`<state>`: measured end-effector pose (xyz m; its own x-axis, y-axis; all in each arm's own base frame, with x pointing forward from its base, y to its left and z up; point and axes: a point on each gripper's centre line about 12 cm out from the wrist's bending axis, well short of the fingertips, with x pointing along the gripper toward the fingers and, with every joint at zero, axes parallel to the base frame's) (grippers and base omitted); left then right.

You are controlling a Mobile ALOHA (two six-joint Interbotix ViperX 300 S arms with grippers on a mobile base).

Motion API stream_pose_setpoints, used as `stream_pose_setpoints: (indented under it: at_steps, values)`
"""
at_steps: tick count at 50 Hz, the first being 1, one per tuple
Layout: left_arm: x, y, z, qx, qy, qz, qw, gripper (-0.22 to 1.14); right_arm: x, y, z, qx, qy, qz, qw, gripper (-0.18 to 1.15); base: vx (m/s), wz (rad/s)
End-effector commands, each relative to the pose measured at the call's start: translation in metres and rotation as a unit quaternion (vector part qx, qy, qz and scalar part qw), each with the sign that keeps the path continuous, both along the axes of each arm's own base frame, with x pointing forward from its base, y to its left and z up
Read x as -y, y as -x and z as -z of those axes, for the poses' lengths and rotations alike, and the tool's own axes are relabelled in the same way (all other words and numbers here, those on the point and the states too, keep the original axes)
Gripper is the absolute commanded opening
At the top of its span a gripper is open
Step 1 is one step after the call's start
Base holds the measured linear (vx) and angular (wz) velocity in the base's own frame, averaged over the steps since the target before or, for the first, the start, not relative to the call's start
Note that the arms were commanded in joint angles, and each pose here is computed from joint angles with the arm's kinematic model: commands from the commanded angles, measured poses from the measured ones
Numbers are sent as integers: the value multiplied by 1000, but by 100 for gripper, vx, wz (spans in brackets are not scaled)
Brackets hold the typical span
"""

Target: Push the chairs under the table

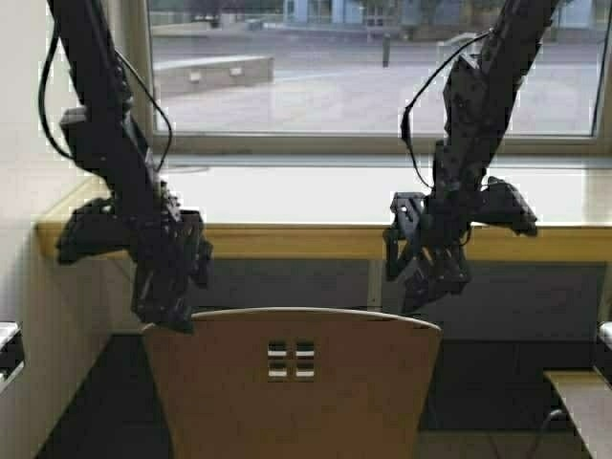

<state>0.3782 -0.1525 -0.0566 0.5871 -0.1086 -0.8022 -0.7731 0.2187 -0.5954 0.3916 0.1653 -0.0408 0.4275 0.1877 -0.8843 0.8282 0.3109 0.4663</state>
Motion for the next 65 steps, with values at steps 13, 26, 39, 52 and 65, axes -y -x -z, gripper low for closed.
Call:
stream_pose_setpoints:
  at_steps: [13,26,39,52,65]
  values:
    - [10,-37,12,24,11,-6,1000,99,9,-29,20,3,-9,20,1000,90,0,0]
    - [4,-38,37,7,6,-17,1000,99,5,-43,42,4,-10,21,1000,90,0,0]
    - [-6,-44,54,1,3,-29,1000,99,0,-58,64,7,-11,21,1000,90,1,0]
    - [-6,-53,72,0,3,-33,999,99,-8,-65,95,-4,-28,9,1000,89,1,0]
    - [-8,-60,75,1,5,-36,999,74,-11,-69,102,-3,-30,4,1000,65,0,0]
